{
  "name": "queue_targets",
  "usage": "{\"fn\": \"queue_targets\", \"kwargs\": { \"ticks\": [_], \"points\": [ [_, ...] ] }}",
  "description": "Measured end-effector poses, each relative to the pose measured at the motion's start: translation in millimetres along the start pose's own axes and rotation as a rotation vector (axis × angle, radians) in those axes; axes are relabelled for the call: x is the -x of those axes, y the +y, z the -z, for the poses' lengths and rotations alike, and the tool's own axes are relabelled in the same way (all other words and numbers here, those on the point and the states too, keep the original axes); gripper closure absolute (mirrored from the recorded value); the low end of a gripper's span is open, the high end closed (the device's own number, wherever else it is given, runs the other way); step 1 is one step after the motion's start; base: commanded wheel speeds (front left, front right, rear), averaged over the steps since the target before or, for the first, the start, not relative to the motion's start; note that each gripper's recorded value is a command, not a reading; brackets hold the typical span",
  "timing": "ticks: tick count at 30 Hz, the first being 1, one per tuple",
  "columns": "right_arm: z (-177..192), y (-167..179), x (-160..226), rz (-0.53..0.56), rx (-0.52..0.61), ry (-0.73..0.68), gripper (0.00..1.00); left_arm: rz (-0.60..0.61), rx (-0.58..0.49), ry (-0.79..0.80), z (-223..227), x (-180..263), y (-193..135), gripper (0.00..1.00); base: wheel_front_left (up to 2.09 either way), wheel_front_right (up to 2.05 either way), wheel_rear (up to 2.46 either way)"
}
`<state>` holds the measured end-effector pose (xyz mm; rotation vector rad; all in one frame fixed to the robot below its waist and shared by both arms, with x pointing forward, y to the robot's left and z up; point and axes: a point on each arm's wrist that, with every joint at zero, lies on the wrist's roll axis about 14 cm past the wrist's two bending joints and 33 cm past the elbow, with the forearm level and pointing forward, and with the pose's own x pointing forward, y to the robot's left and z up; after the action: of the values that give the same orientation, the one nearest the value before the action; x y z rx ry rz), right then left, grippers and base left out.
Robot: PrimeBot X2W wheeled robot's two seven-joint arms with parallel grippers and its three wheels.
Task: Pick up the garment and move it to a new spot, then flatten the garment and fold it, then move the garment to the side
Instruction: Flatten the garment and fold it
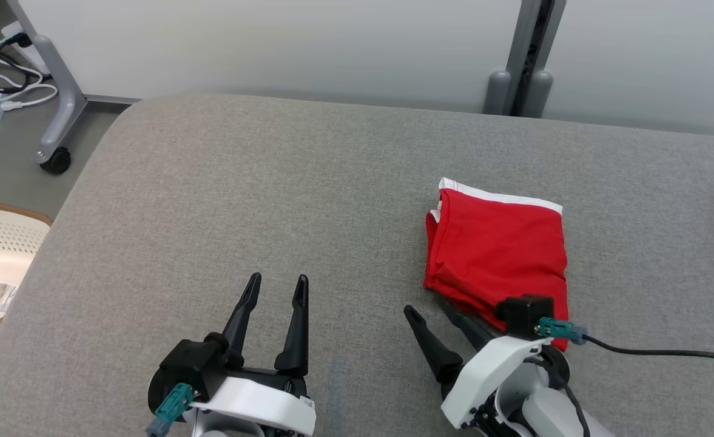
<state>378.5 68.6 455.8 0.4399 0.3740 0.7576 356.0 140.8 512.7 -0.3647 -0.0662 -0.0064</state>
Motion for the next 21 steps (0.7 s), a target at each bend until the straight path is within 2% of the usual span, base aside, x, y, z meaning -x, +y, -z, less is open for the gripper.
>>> {"fn": "queue_targets", "kwargs": {
  "ticks": [6, 10, 12, 21],
  "points": [
    [-14, 7, 6, -0.028, 0.008, -0.057, 0.0, 0.019, 0.003, 0.008, 3, -3, -6, 0.0, 0.0, 0.0, 0.0],
    [-37, -6, 15, -0.006, 0.064, -0.139, 0.0, 0.036, 0.003, 0.009, 4, -7, -11, 0.0, 0.0, 0.0, 0.0],
    [-52, -16, 22, 0.019, 0.102, -0.187, 0.0, 0.048, 0.005, 0.007, 3, -9, -14, 0.0, 0.0, 0.0, 0.0],
    [-91, -62, 60, 0.185, 0.106, -0.336, 0.0, 0.091, 0.008, 0.007, 5, -19, -29, 0.0, 0.0, 0.0, 0.0]
  ]
}}
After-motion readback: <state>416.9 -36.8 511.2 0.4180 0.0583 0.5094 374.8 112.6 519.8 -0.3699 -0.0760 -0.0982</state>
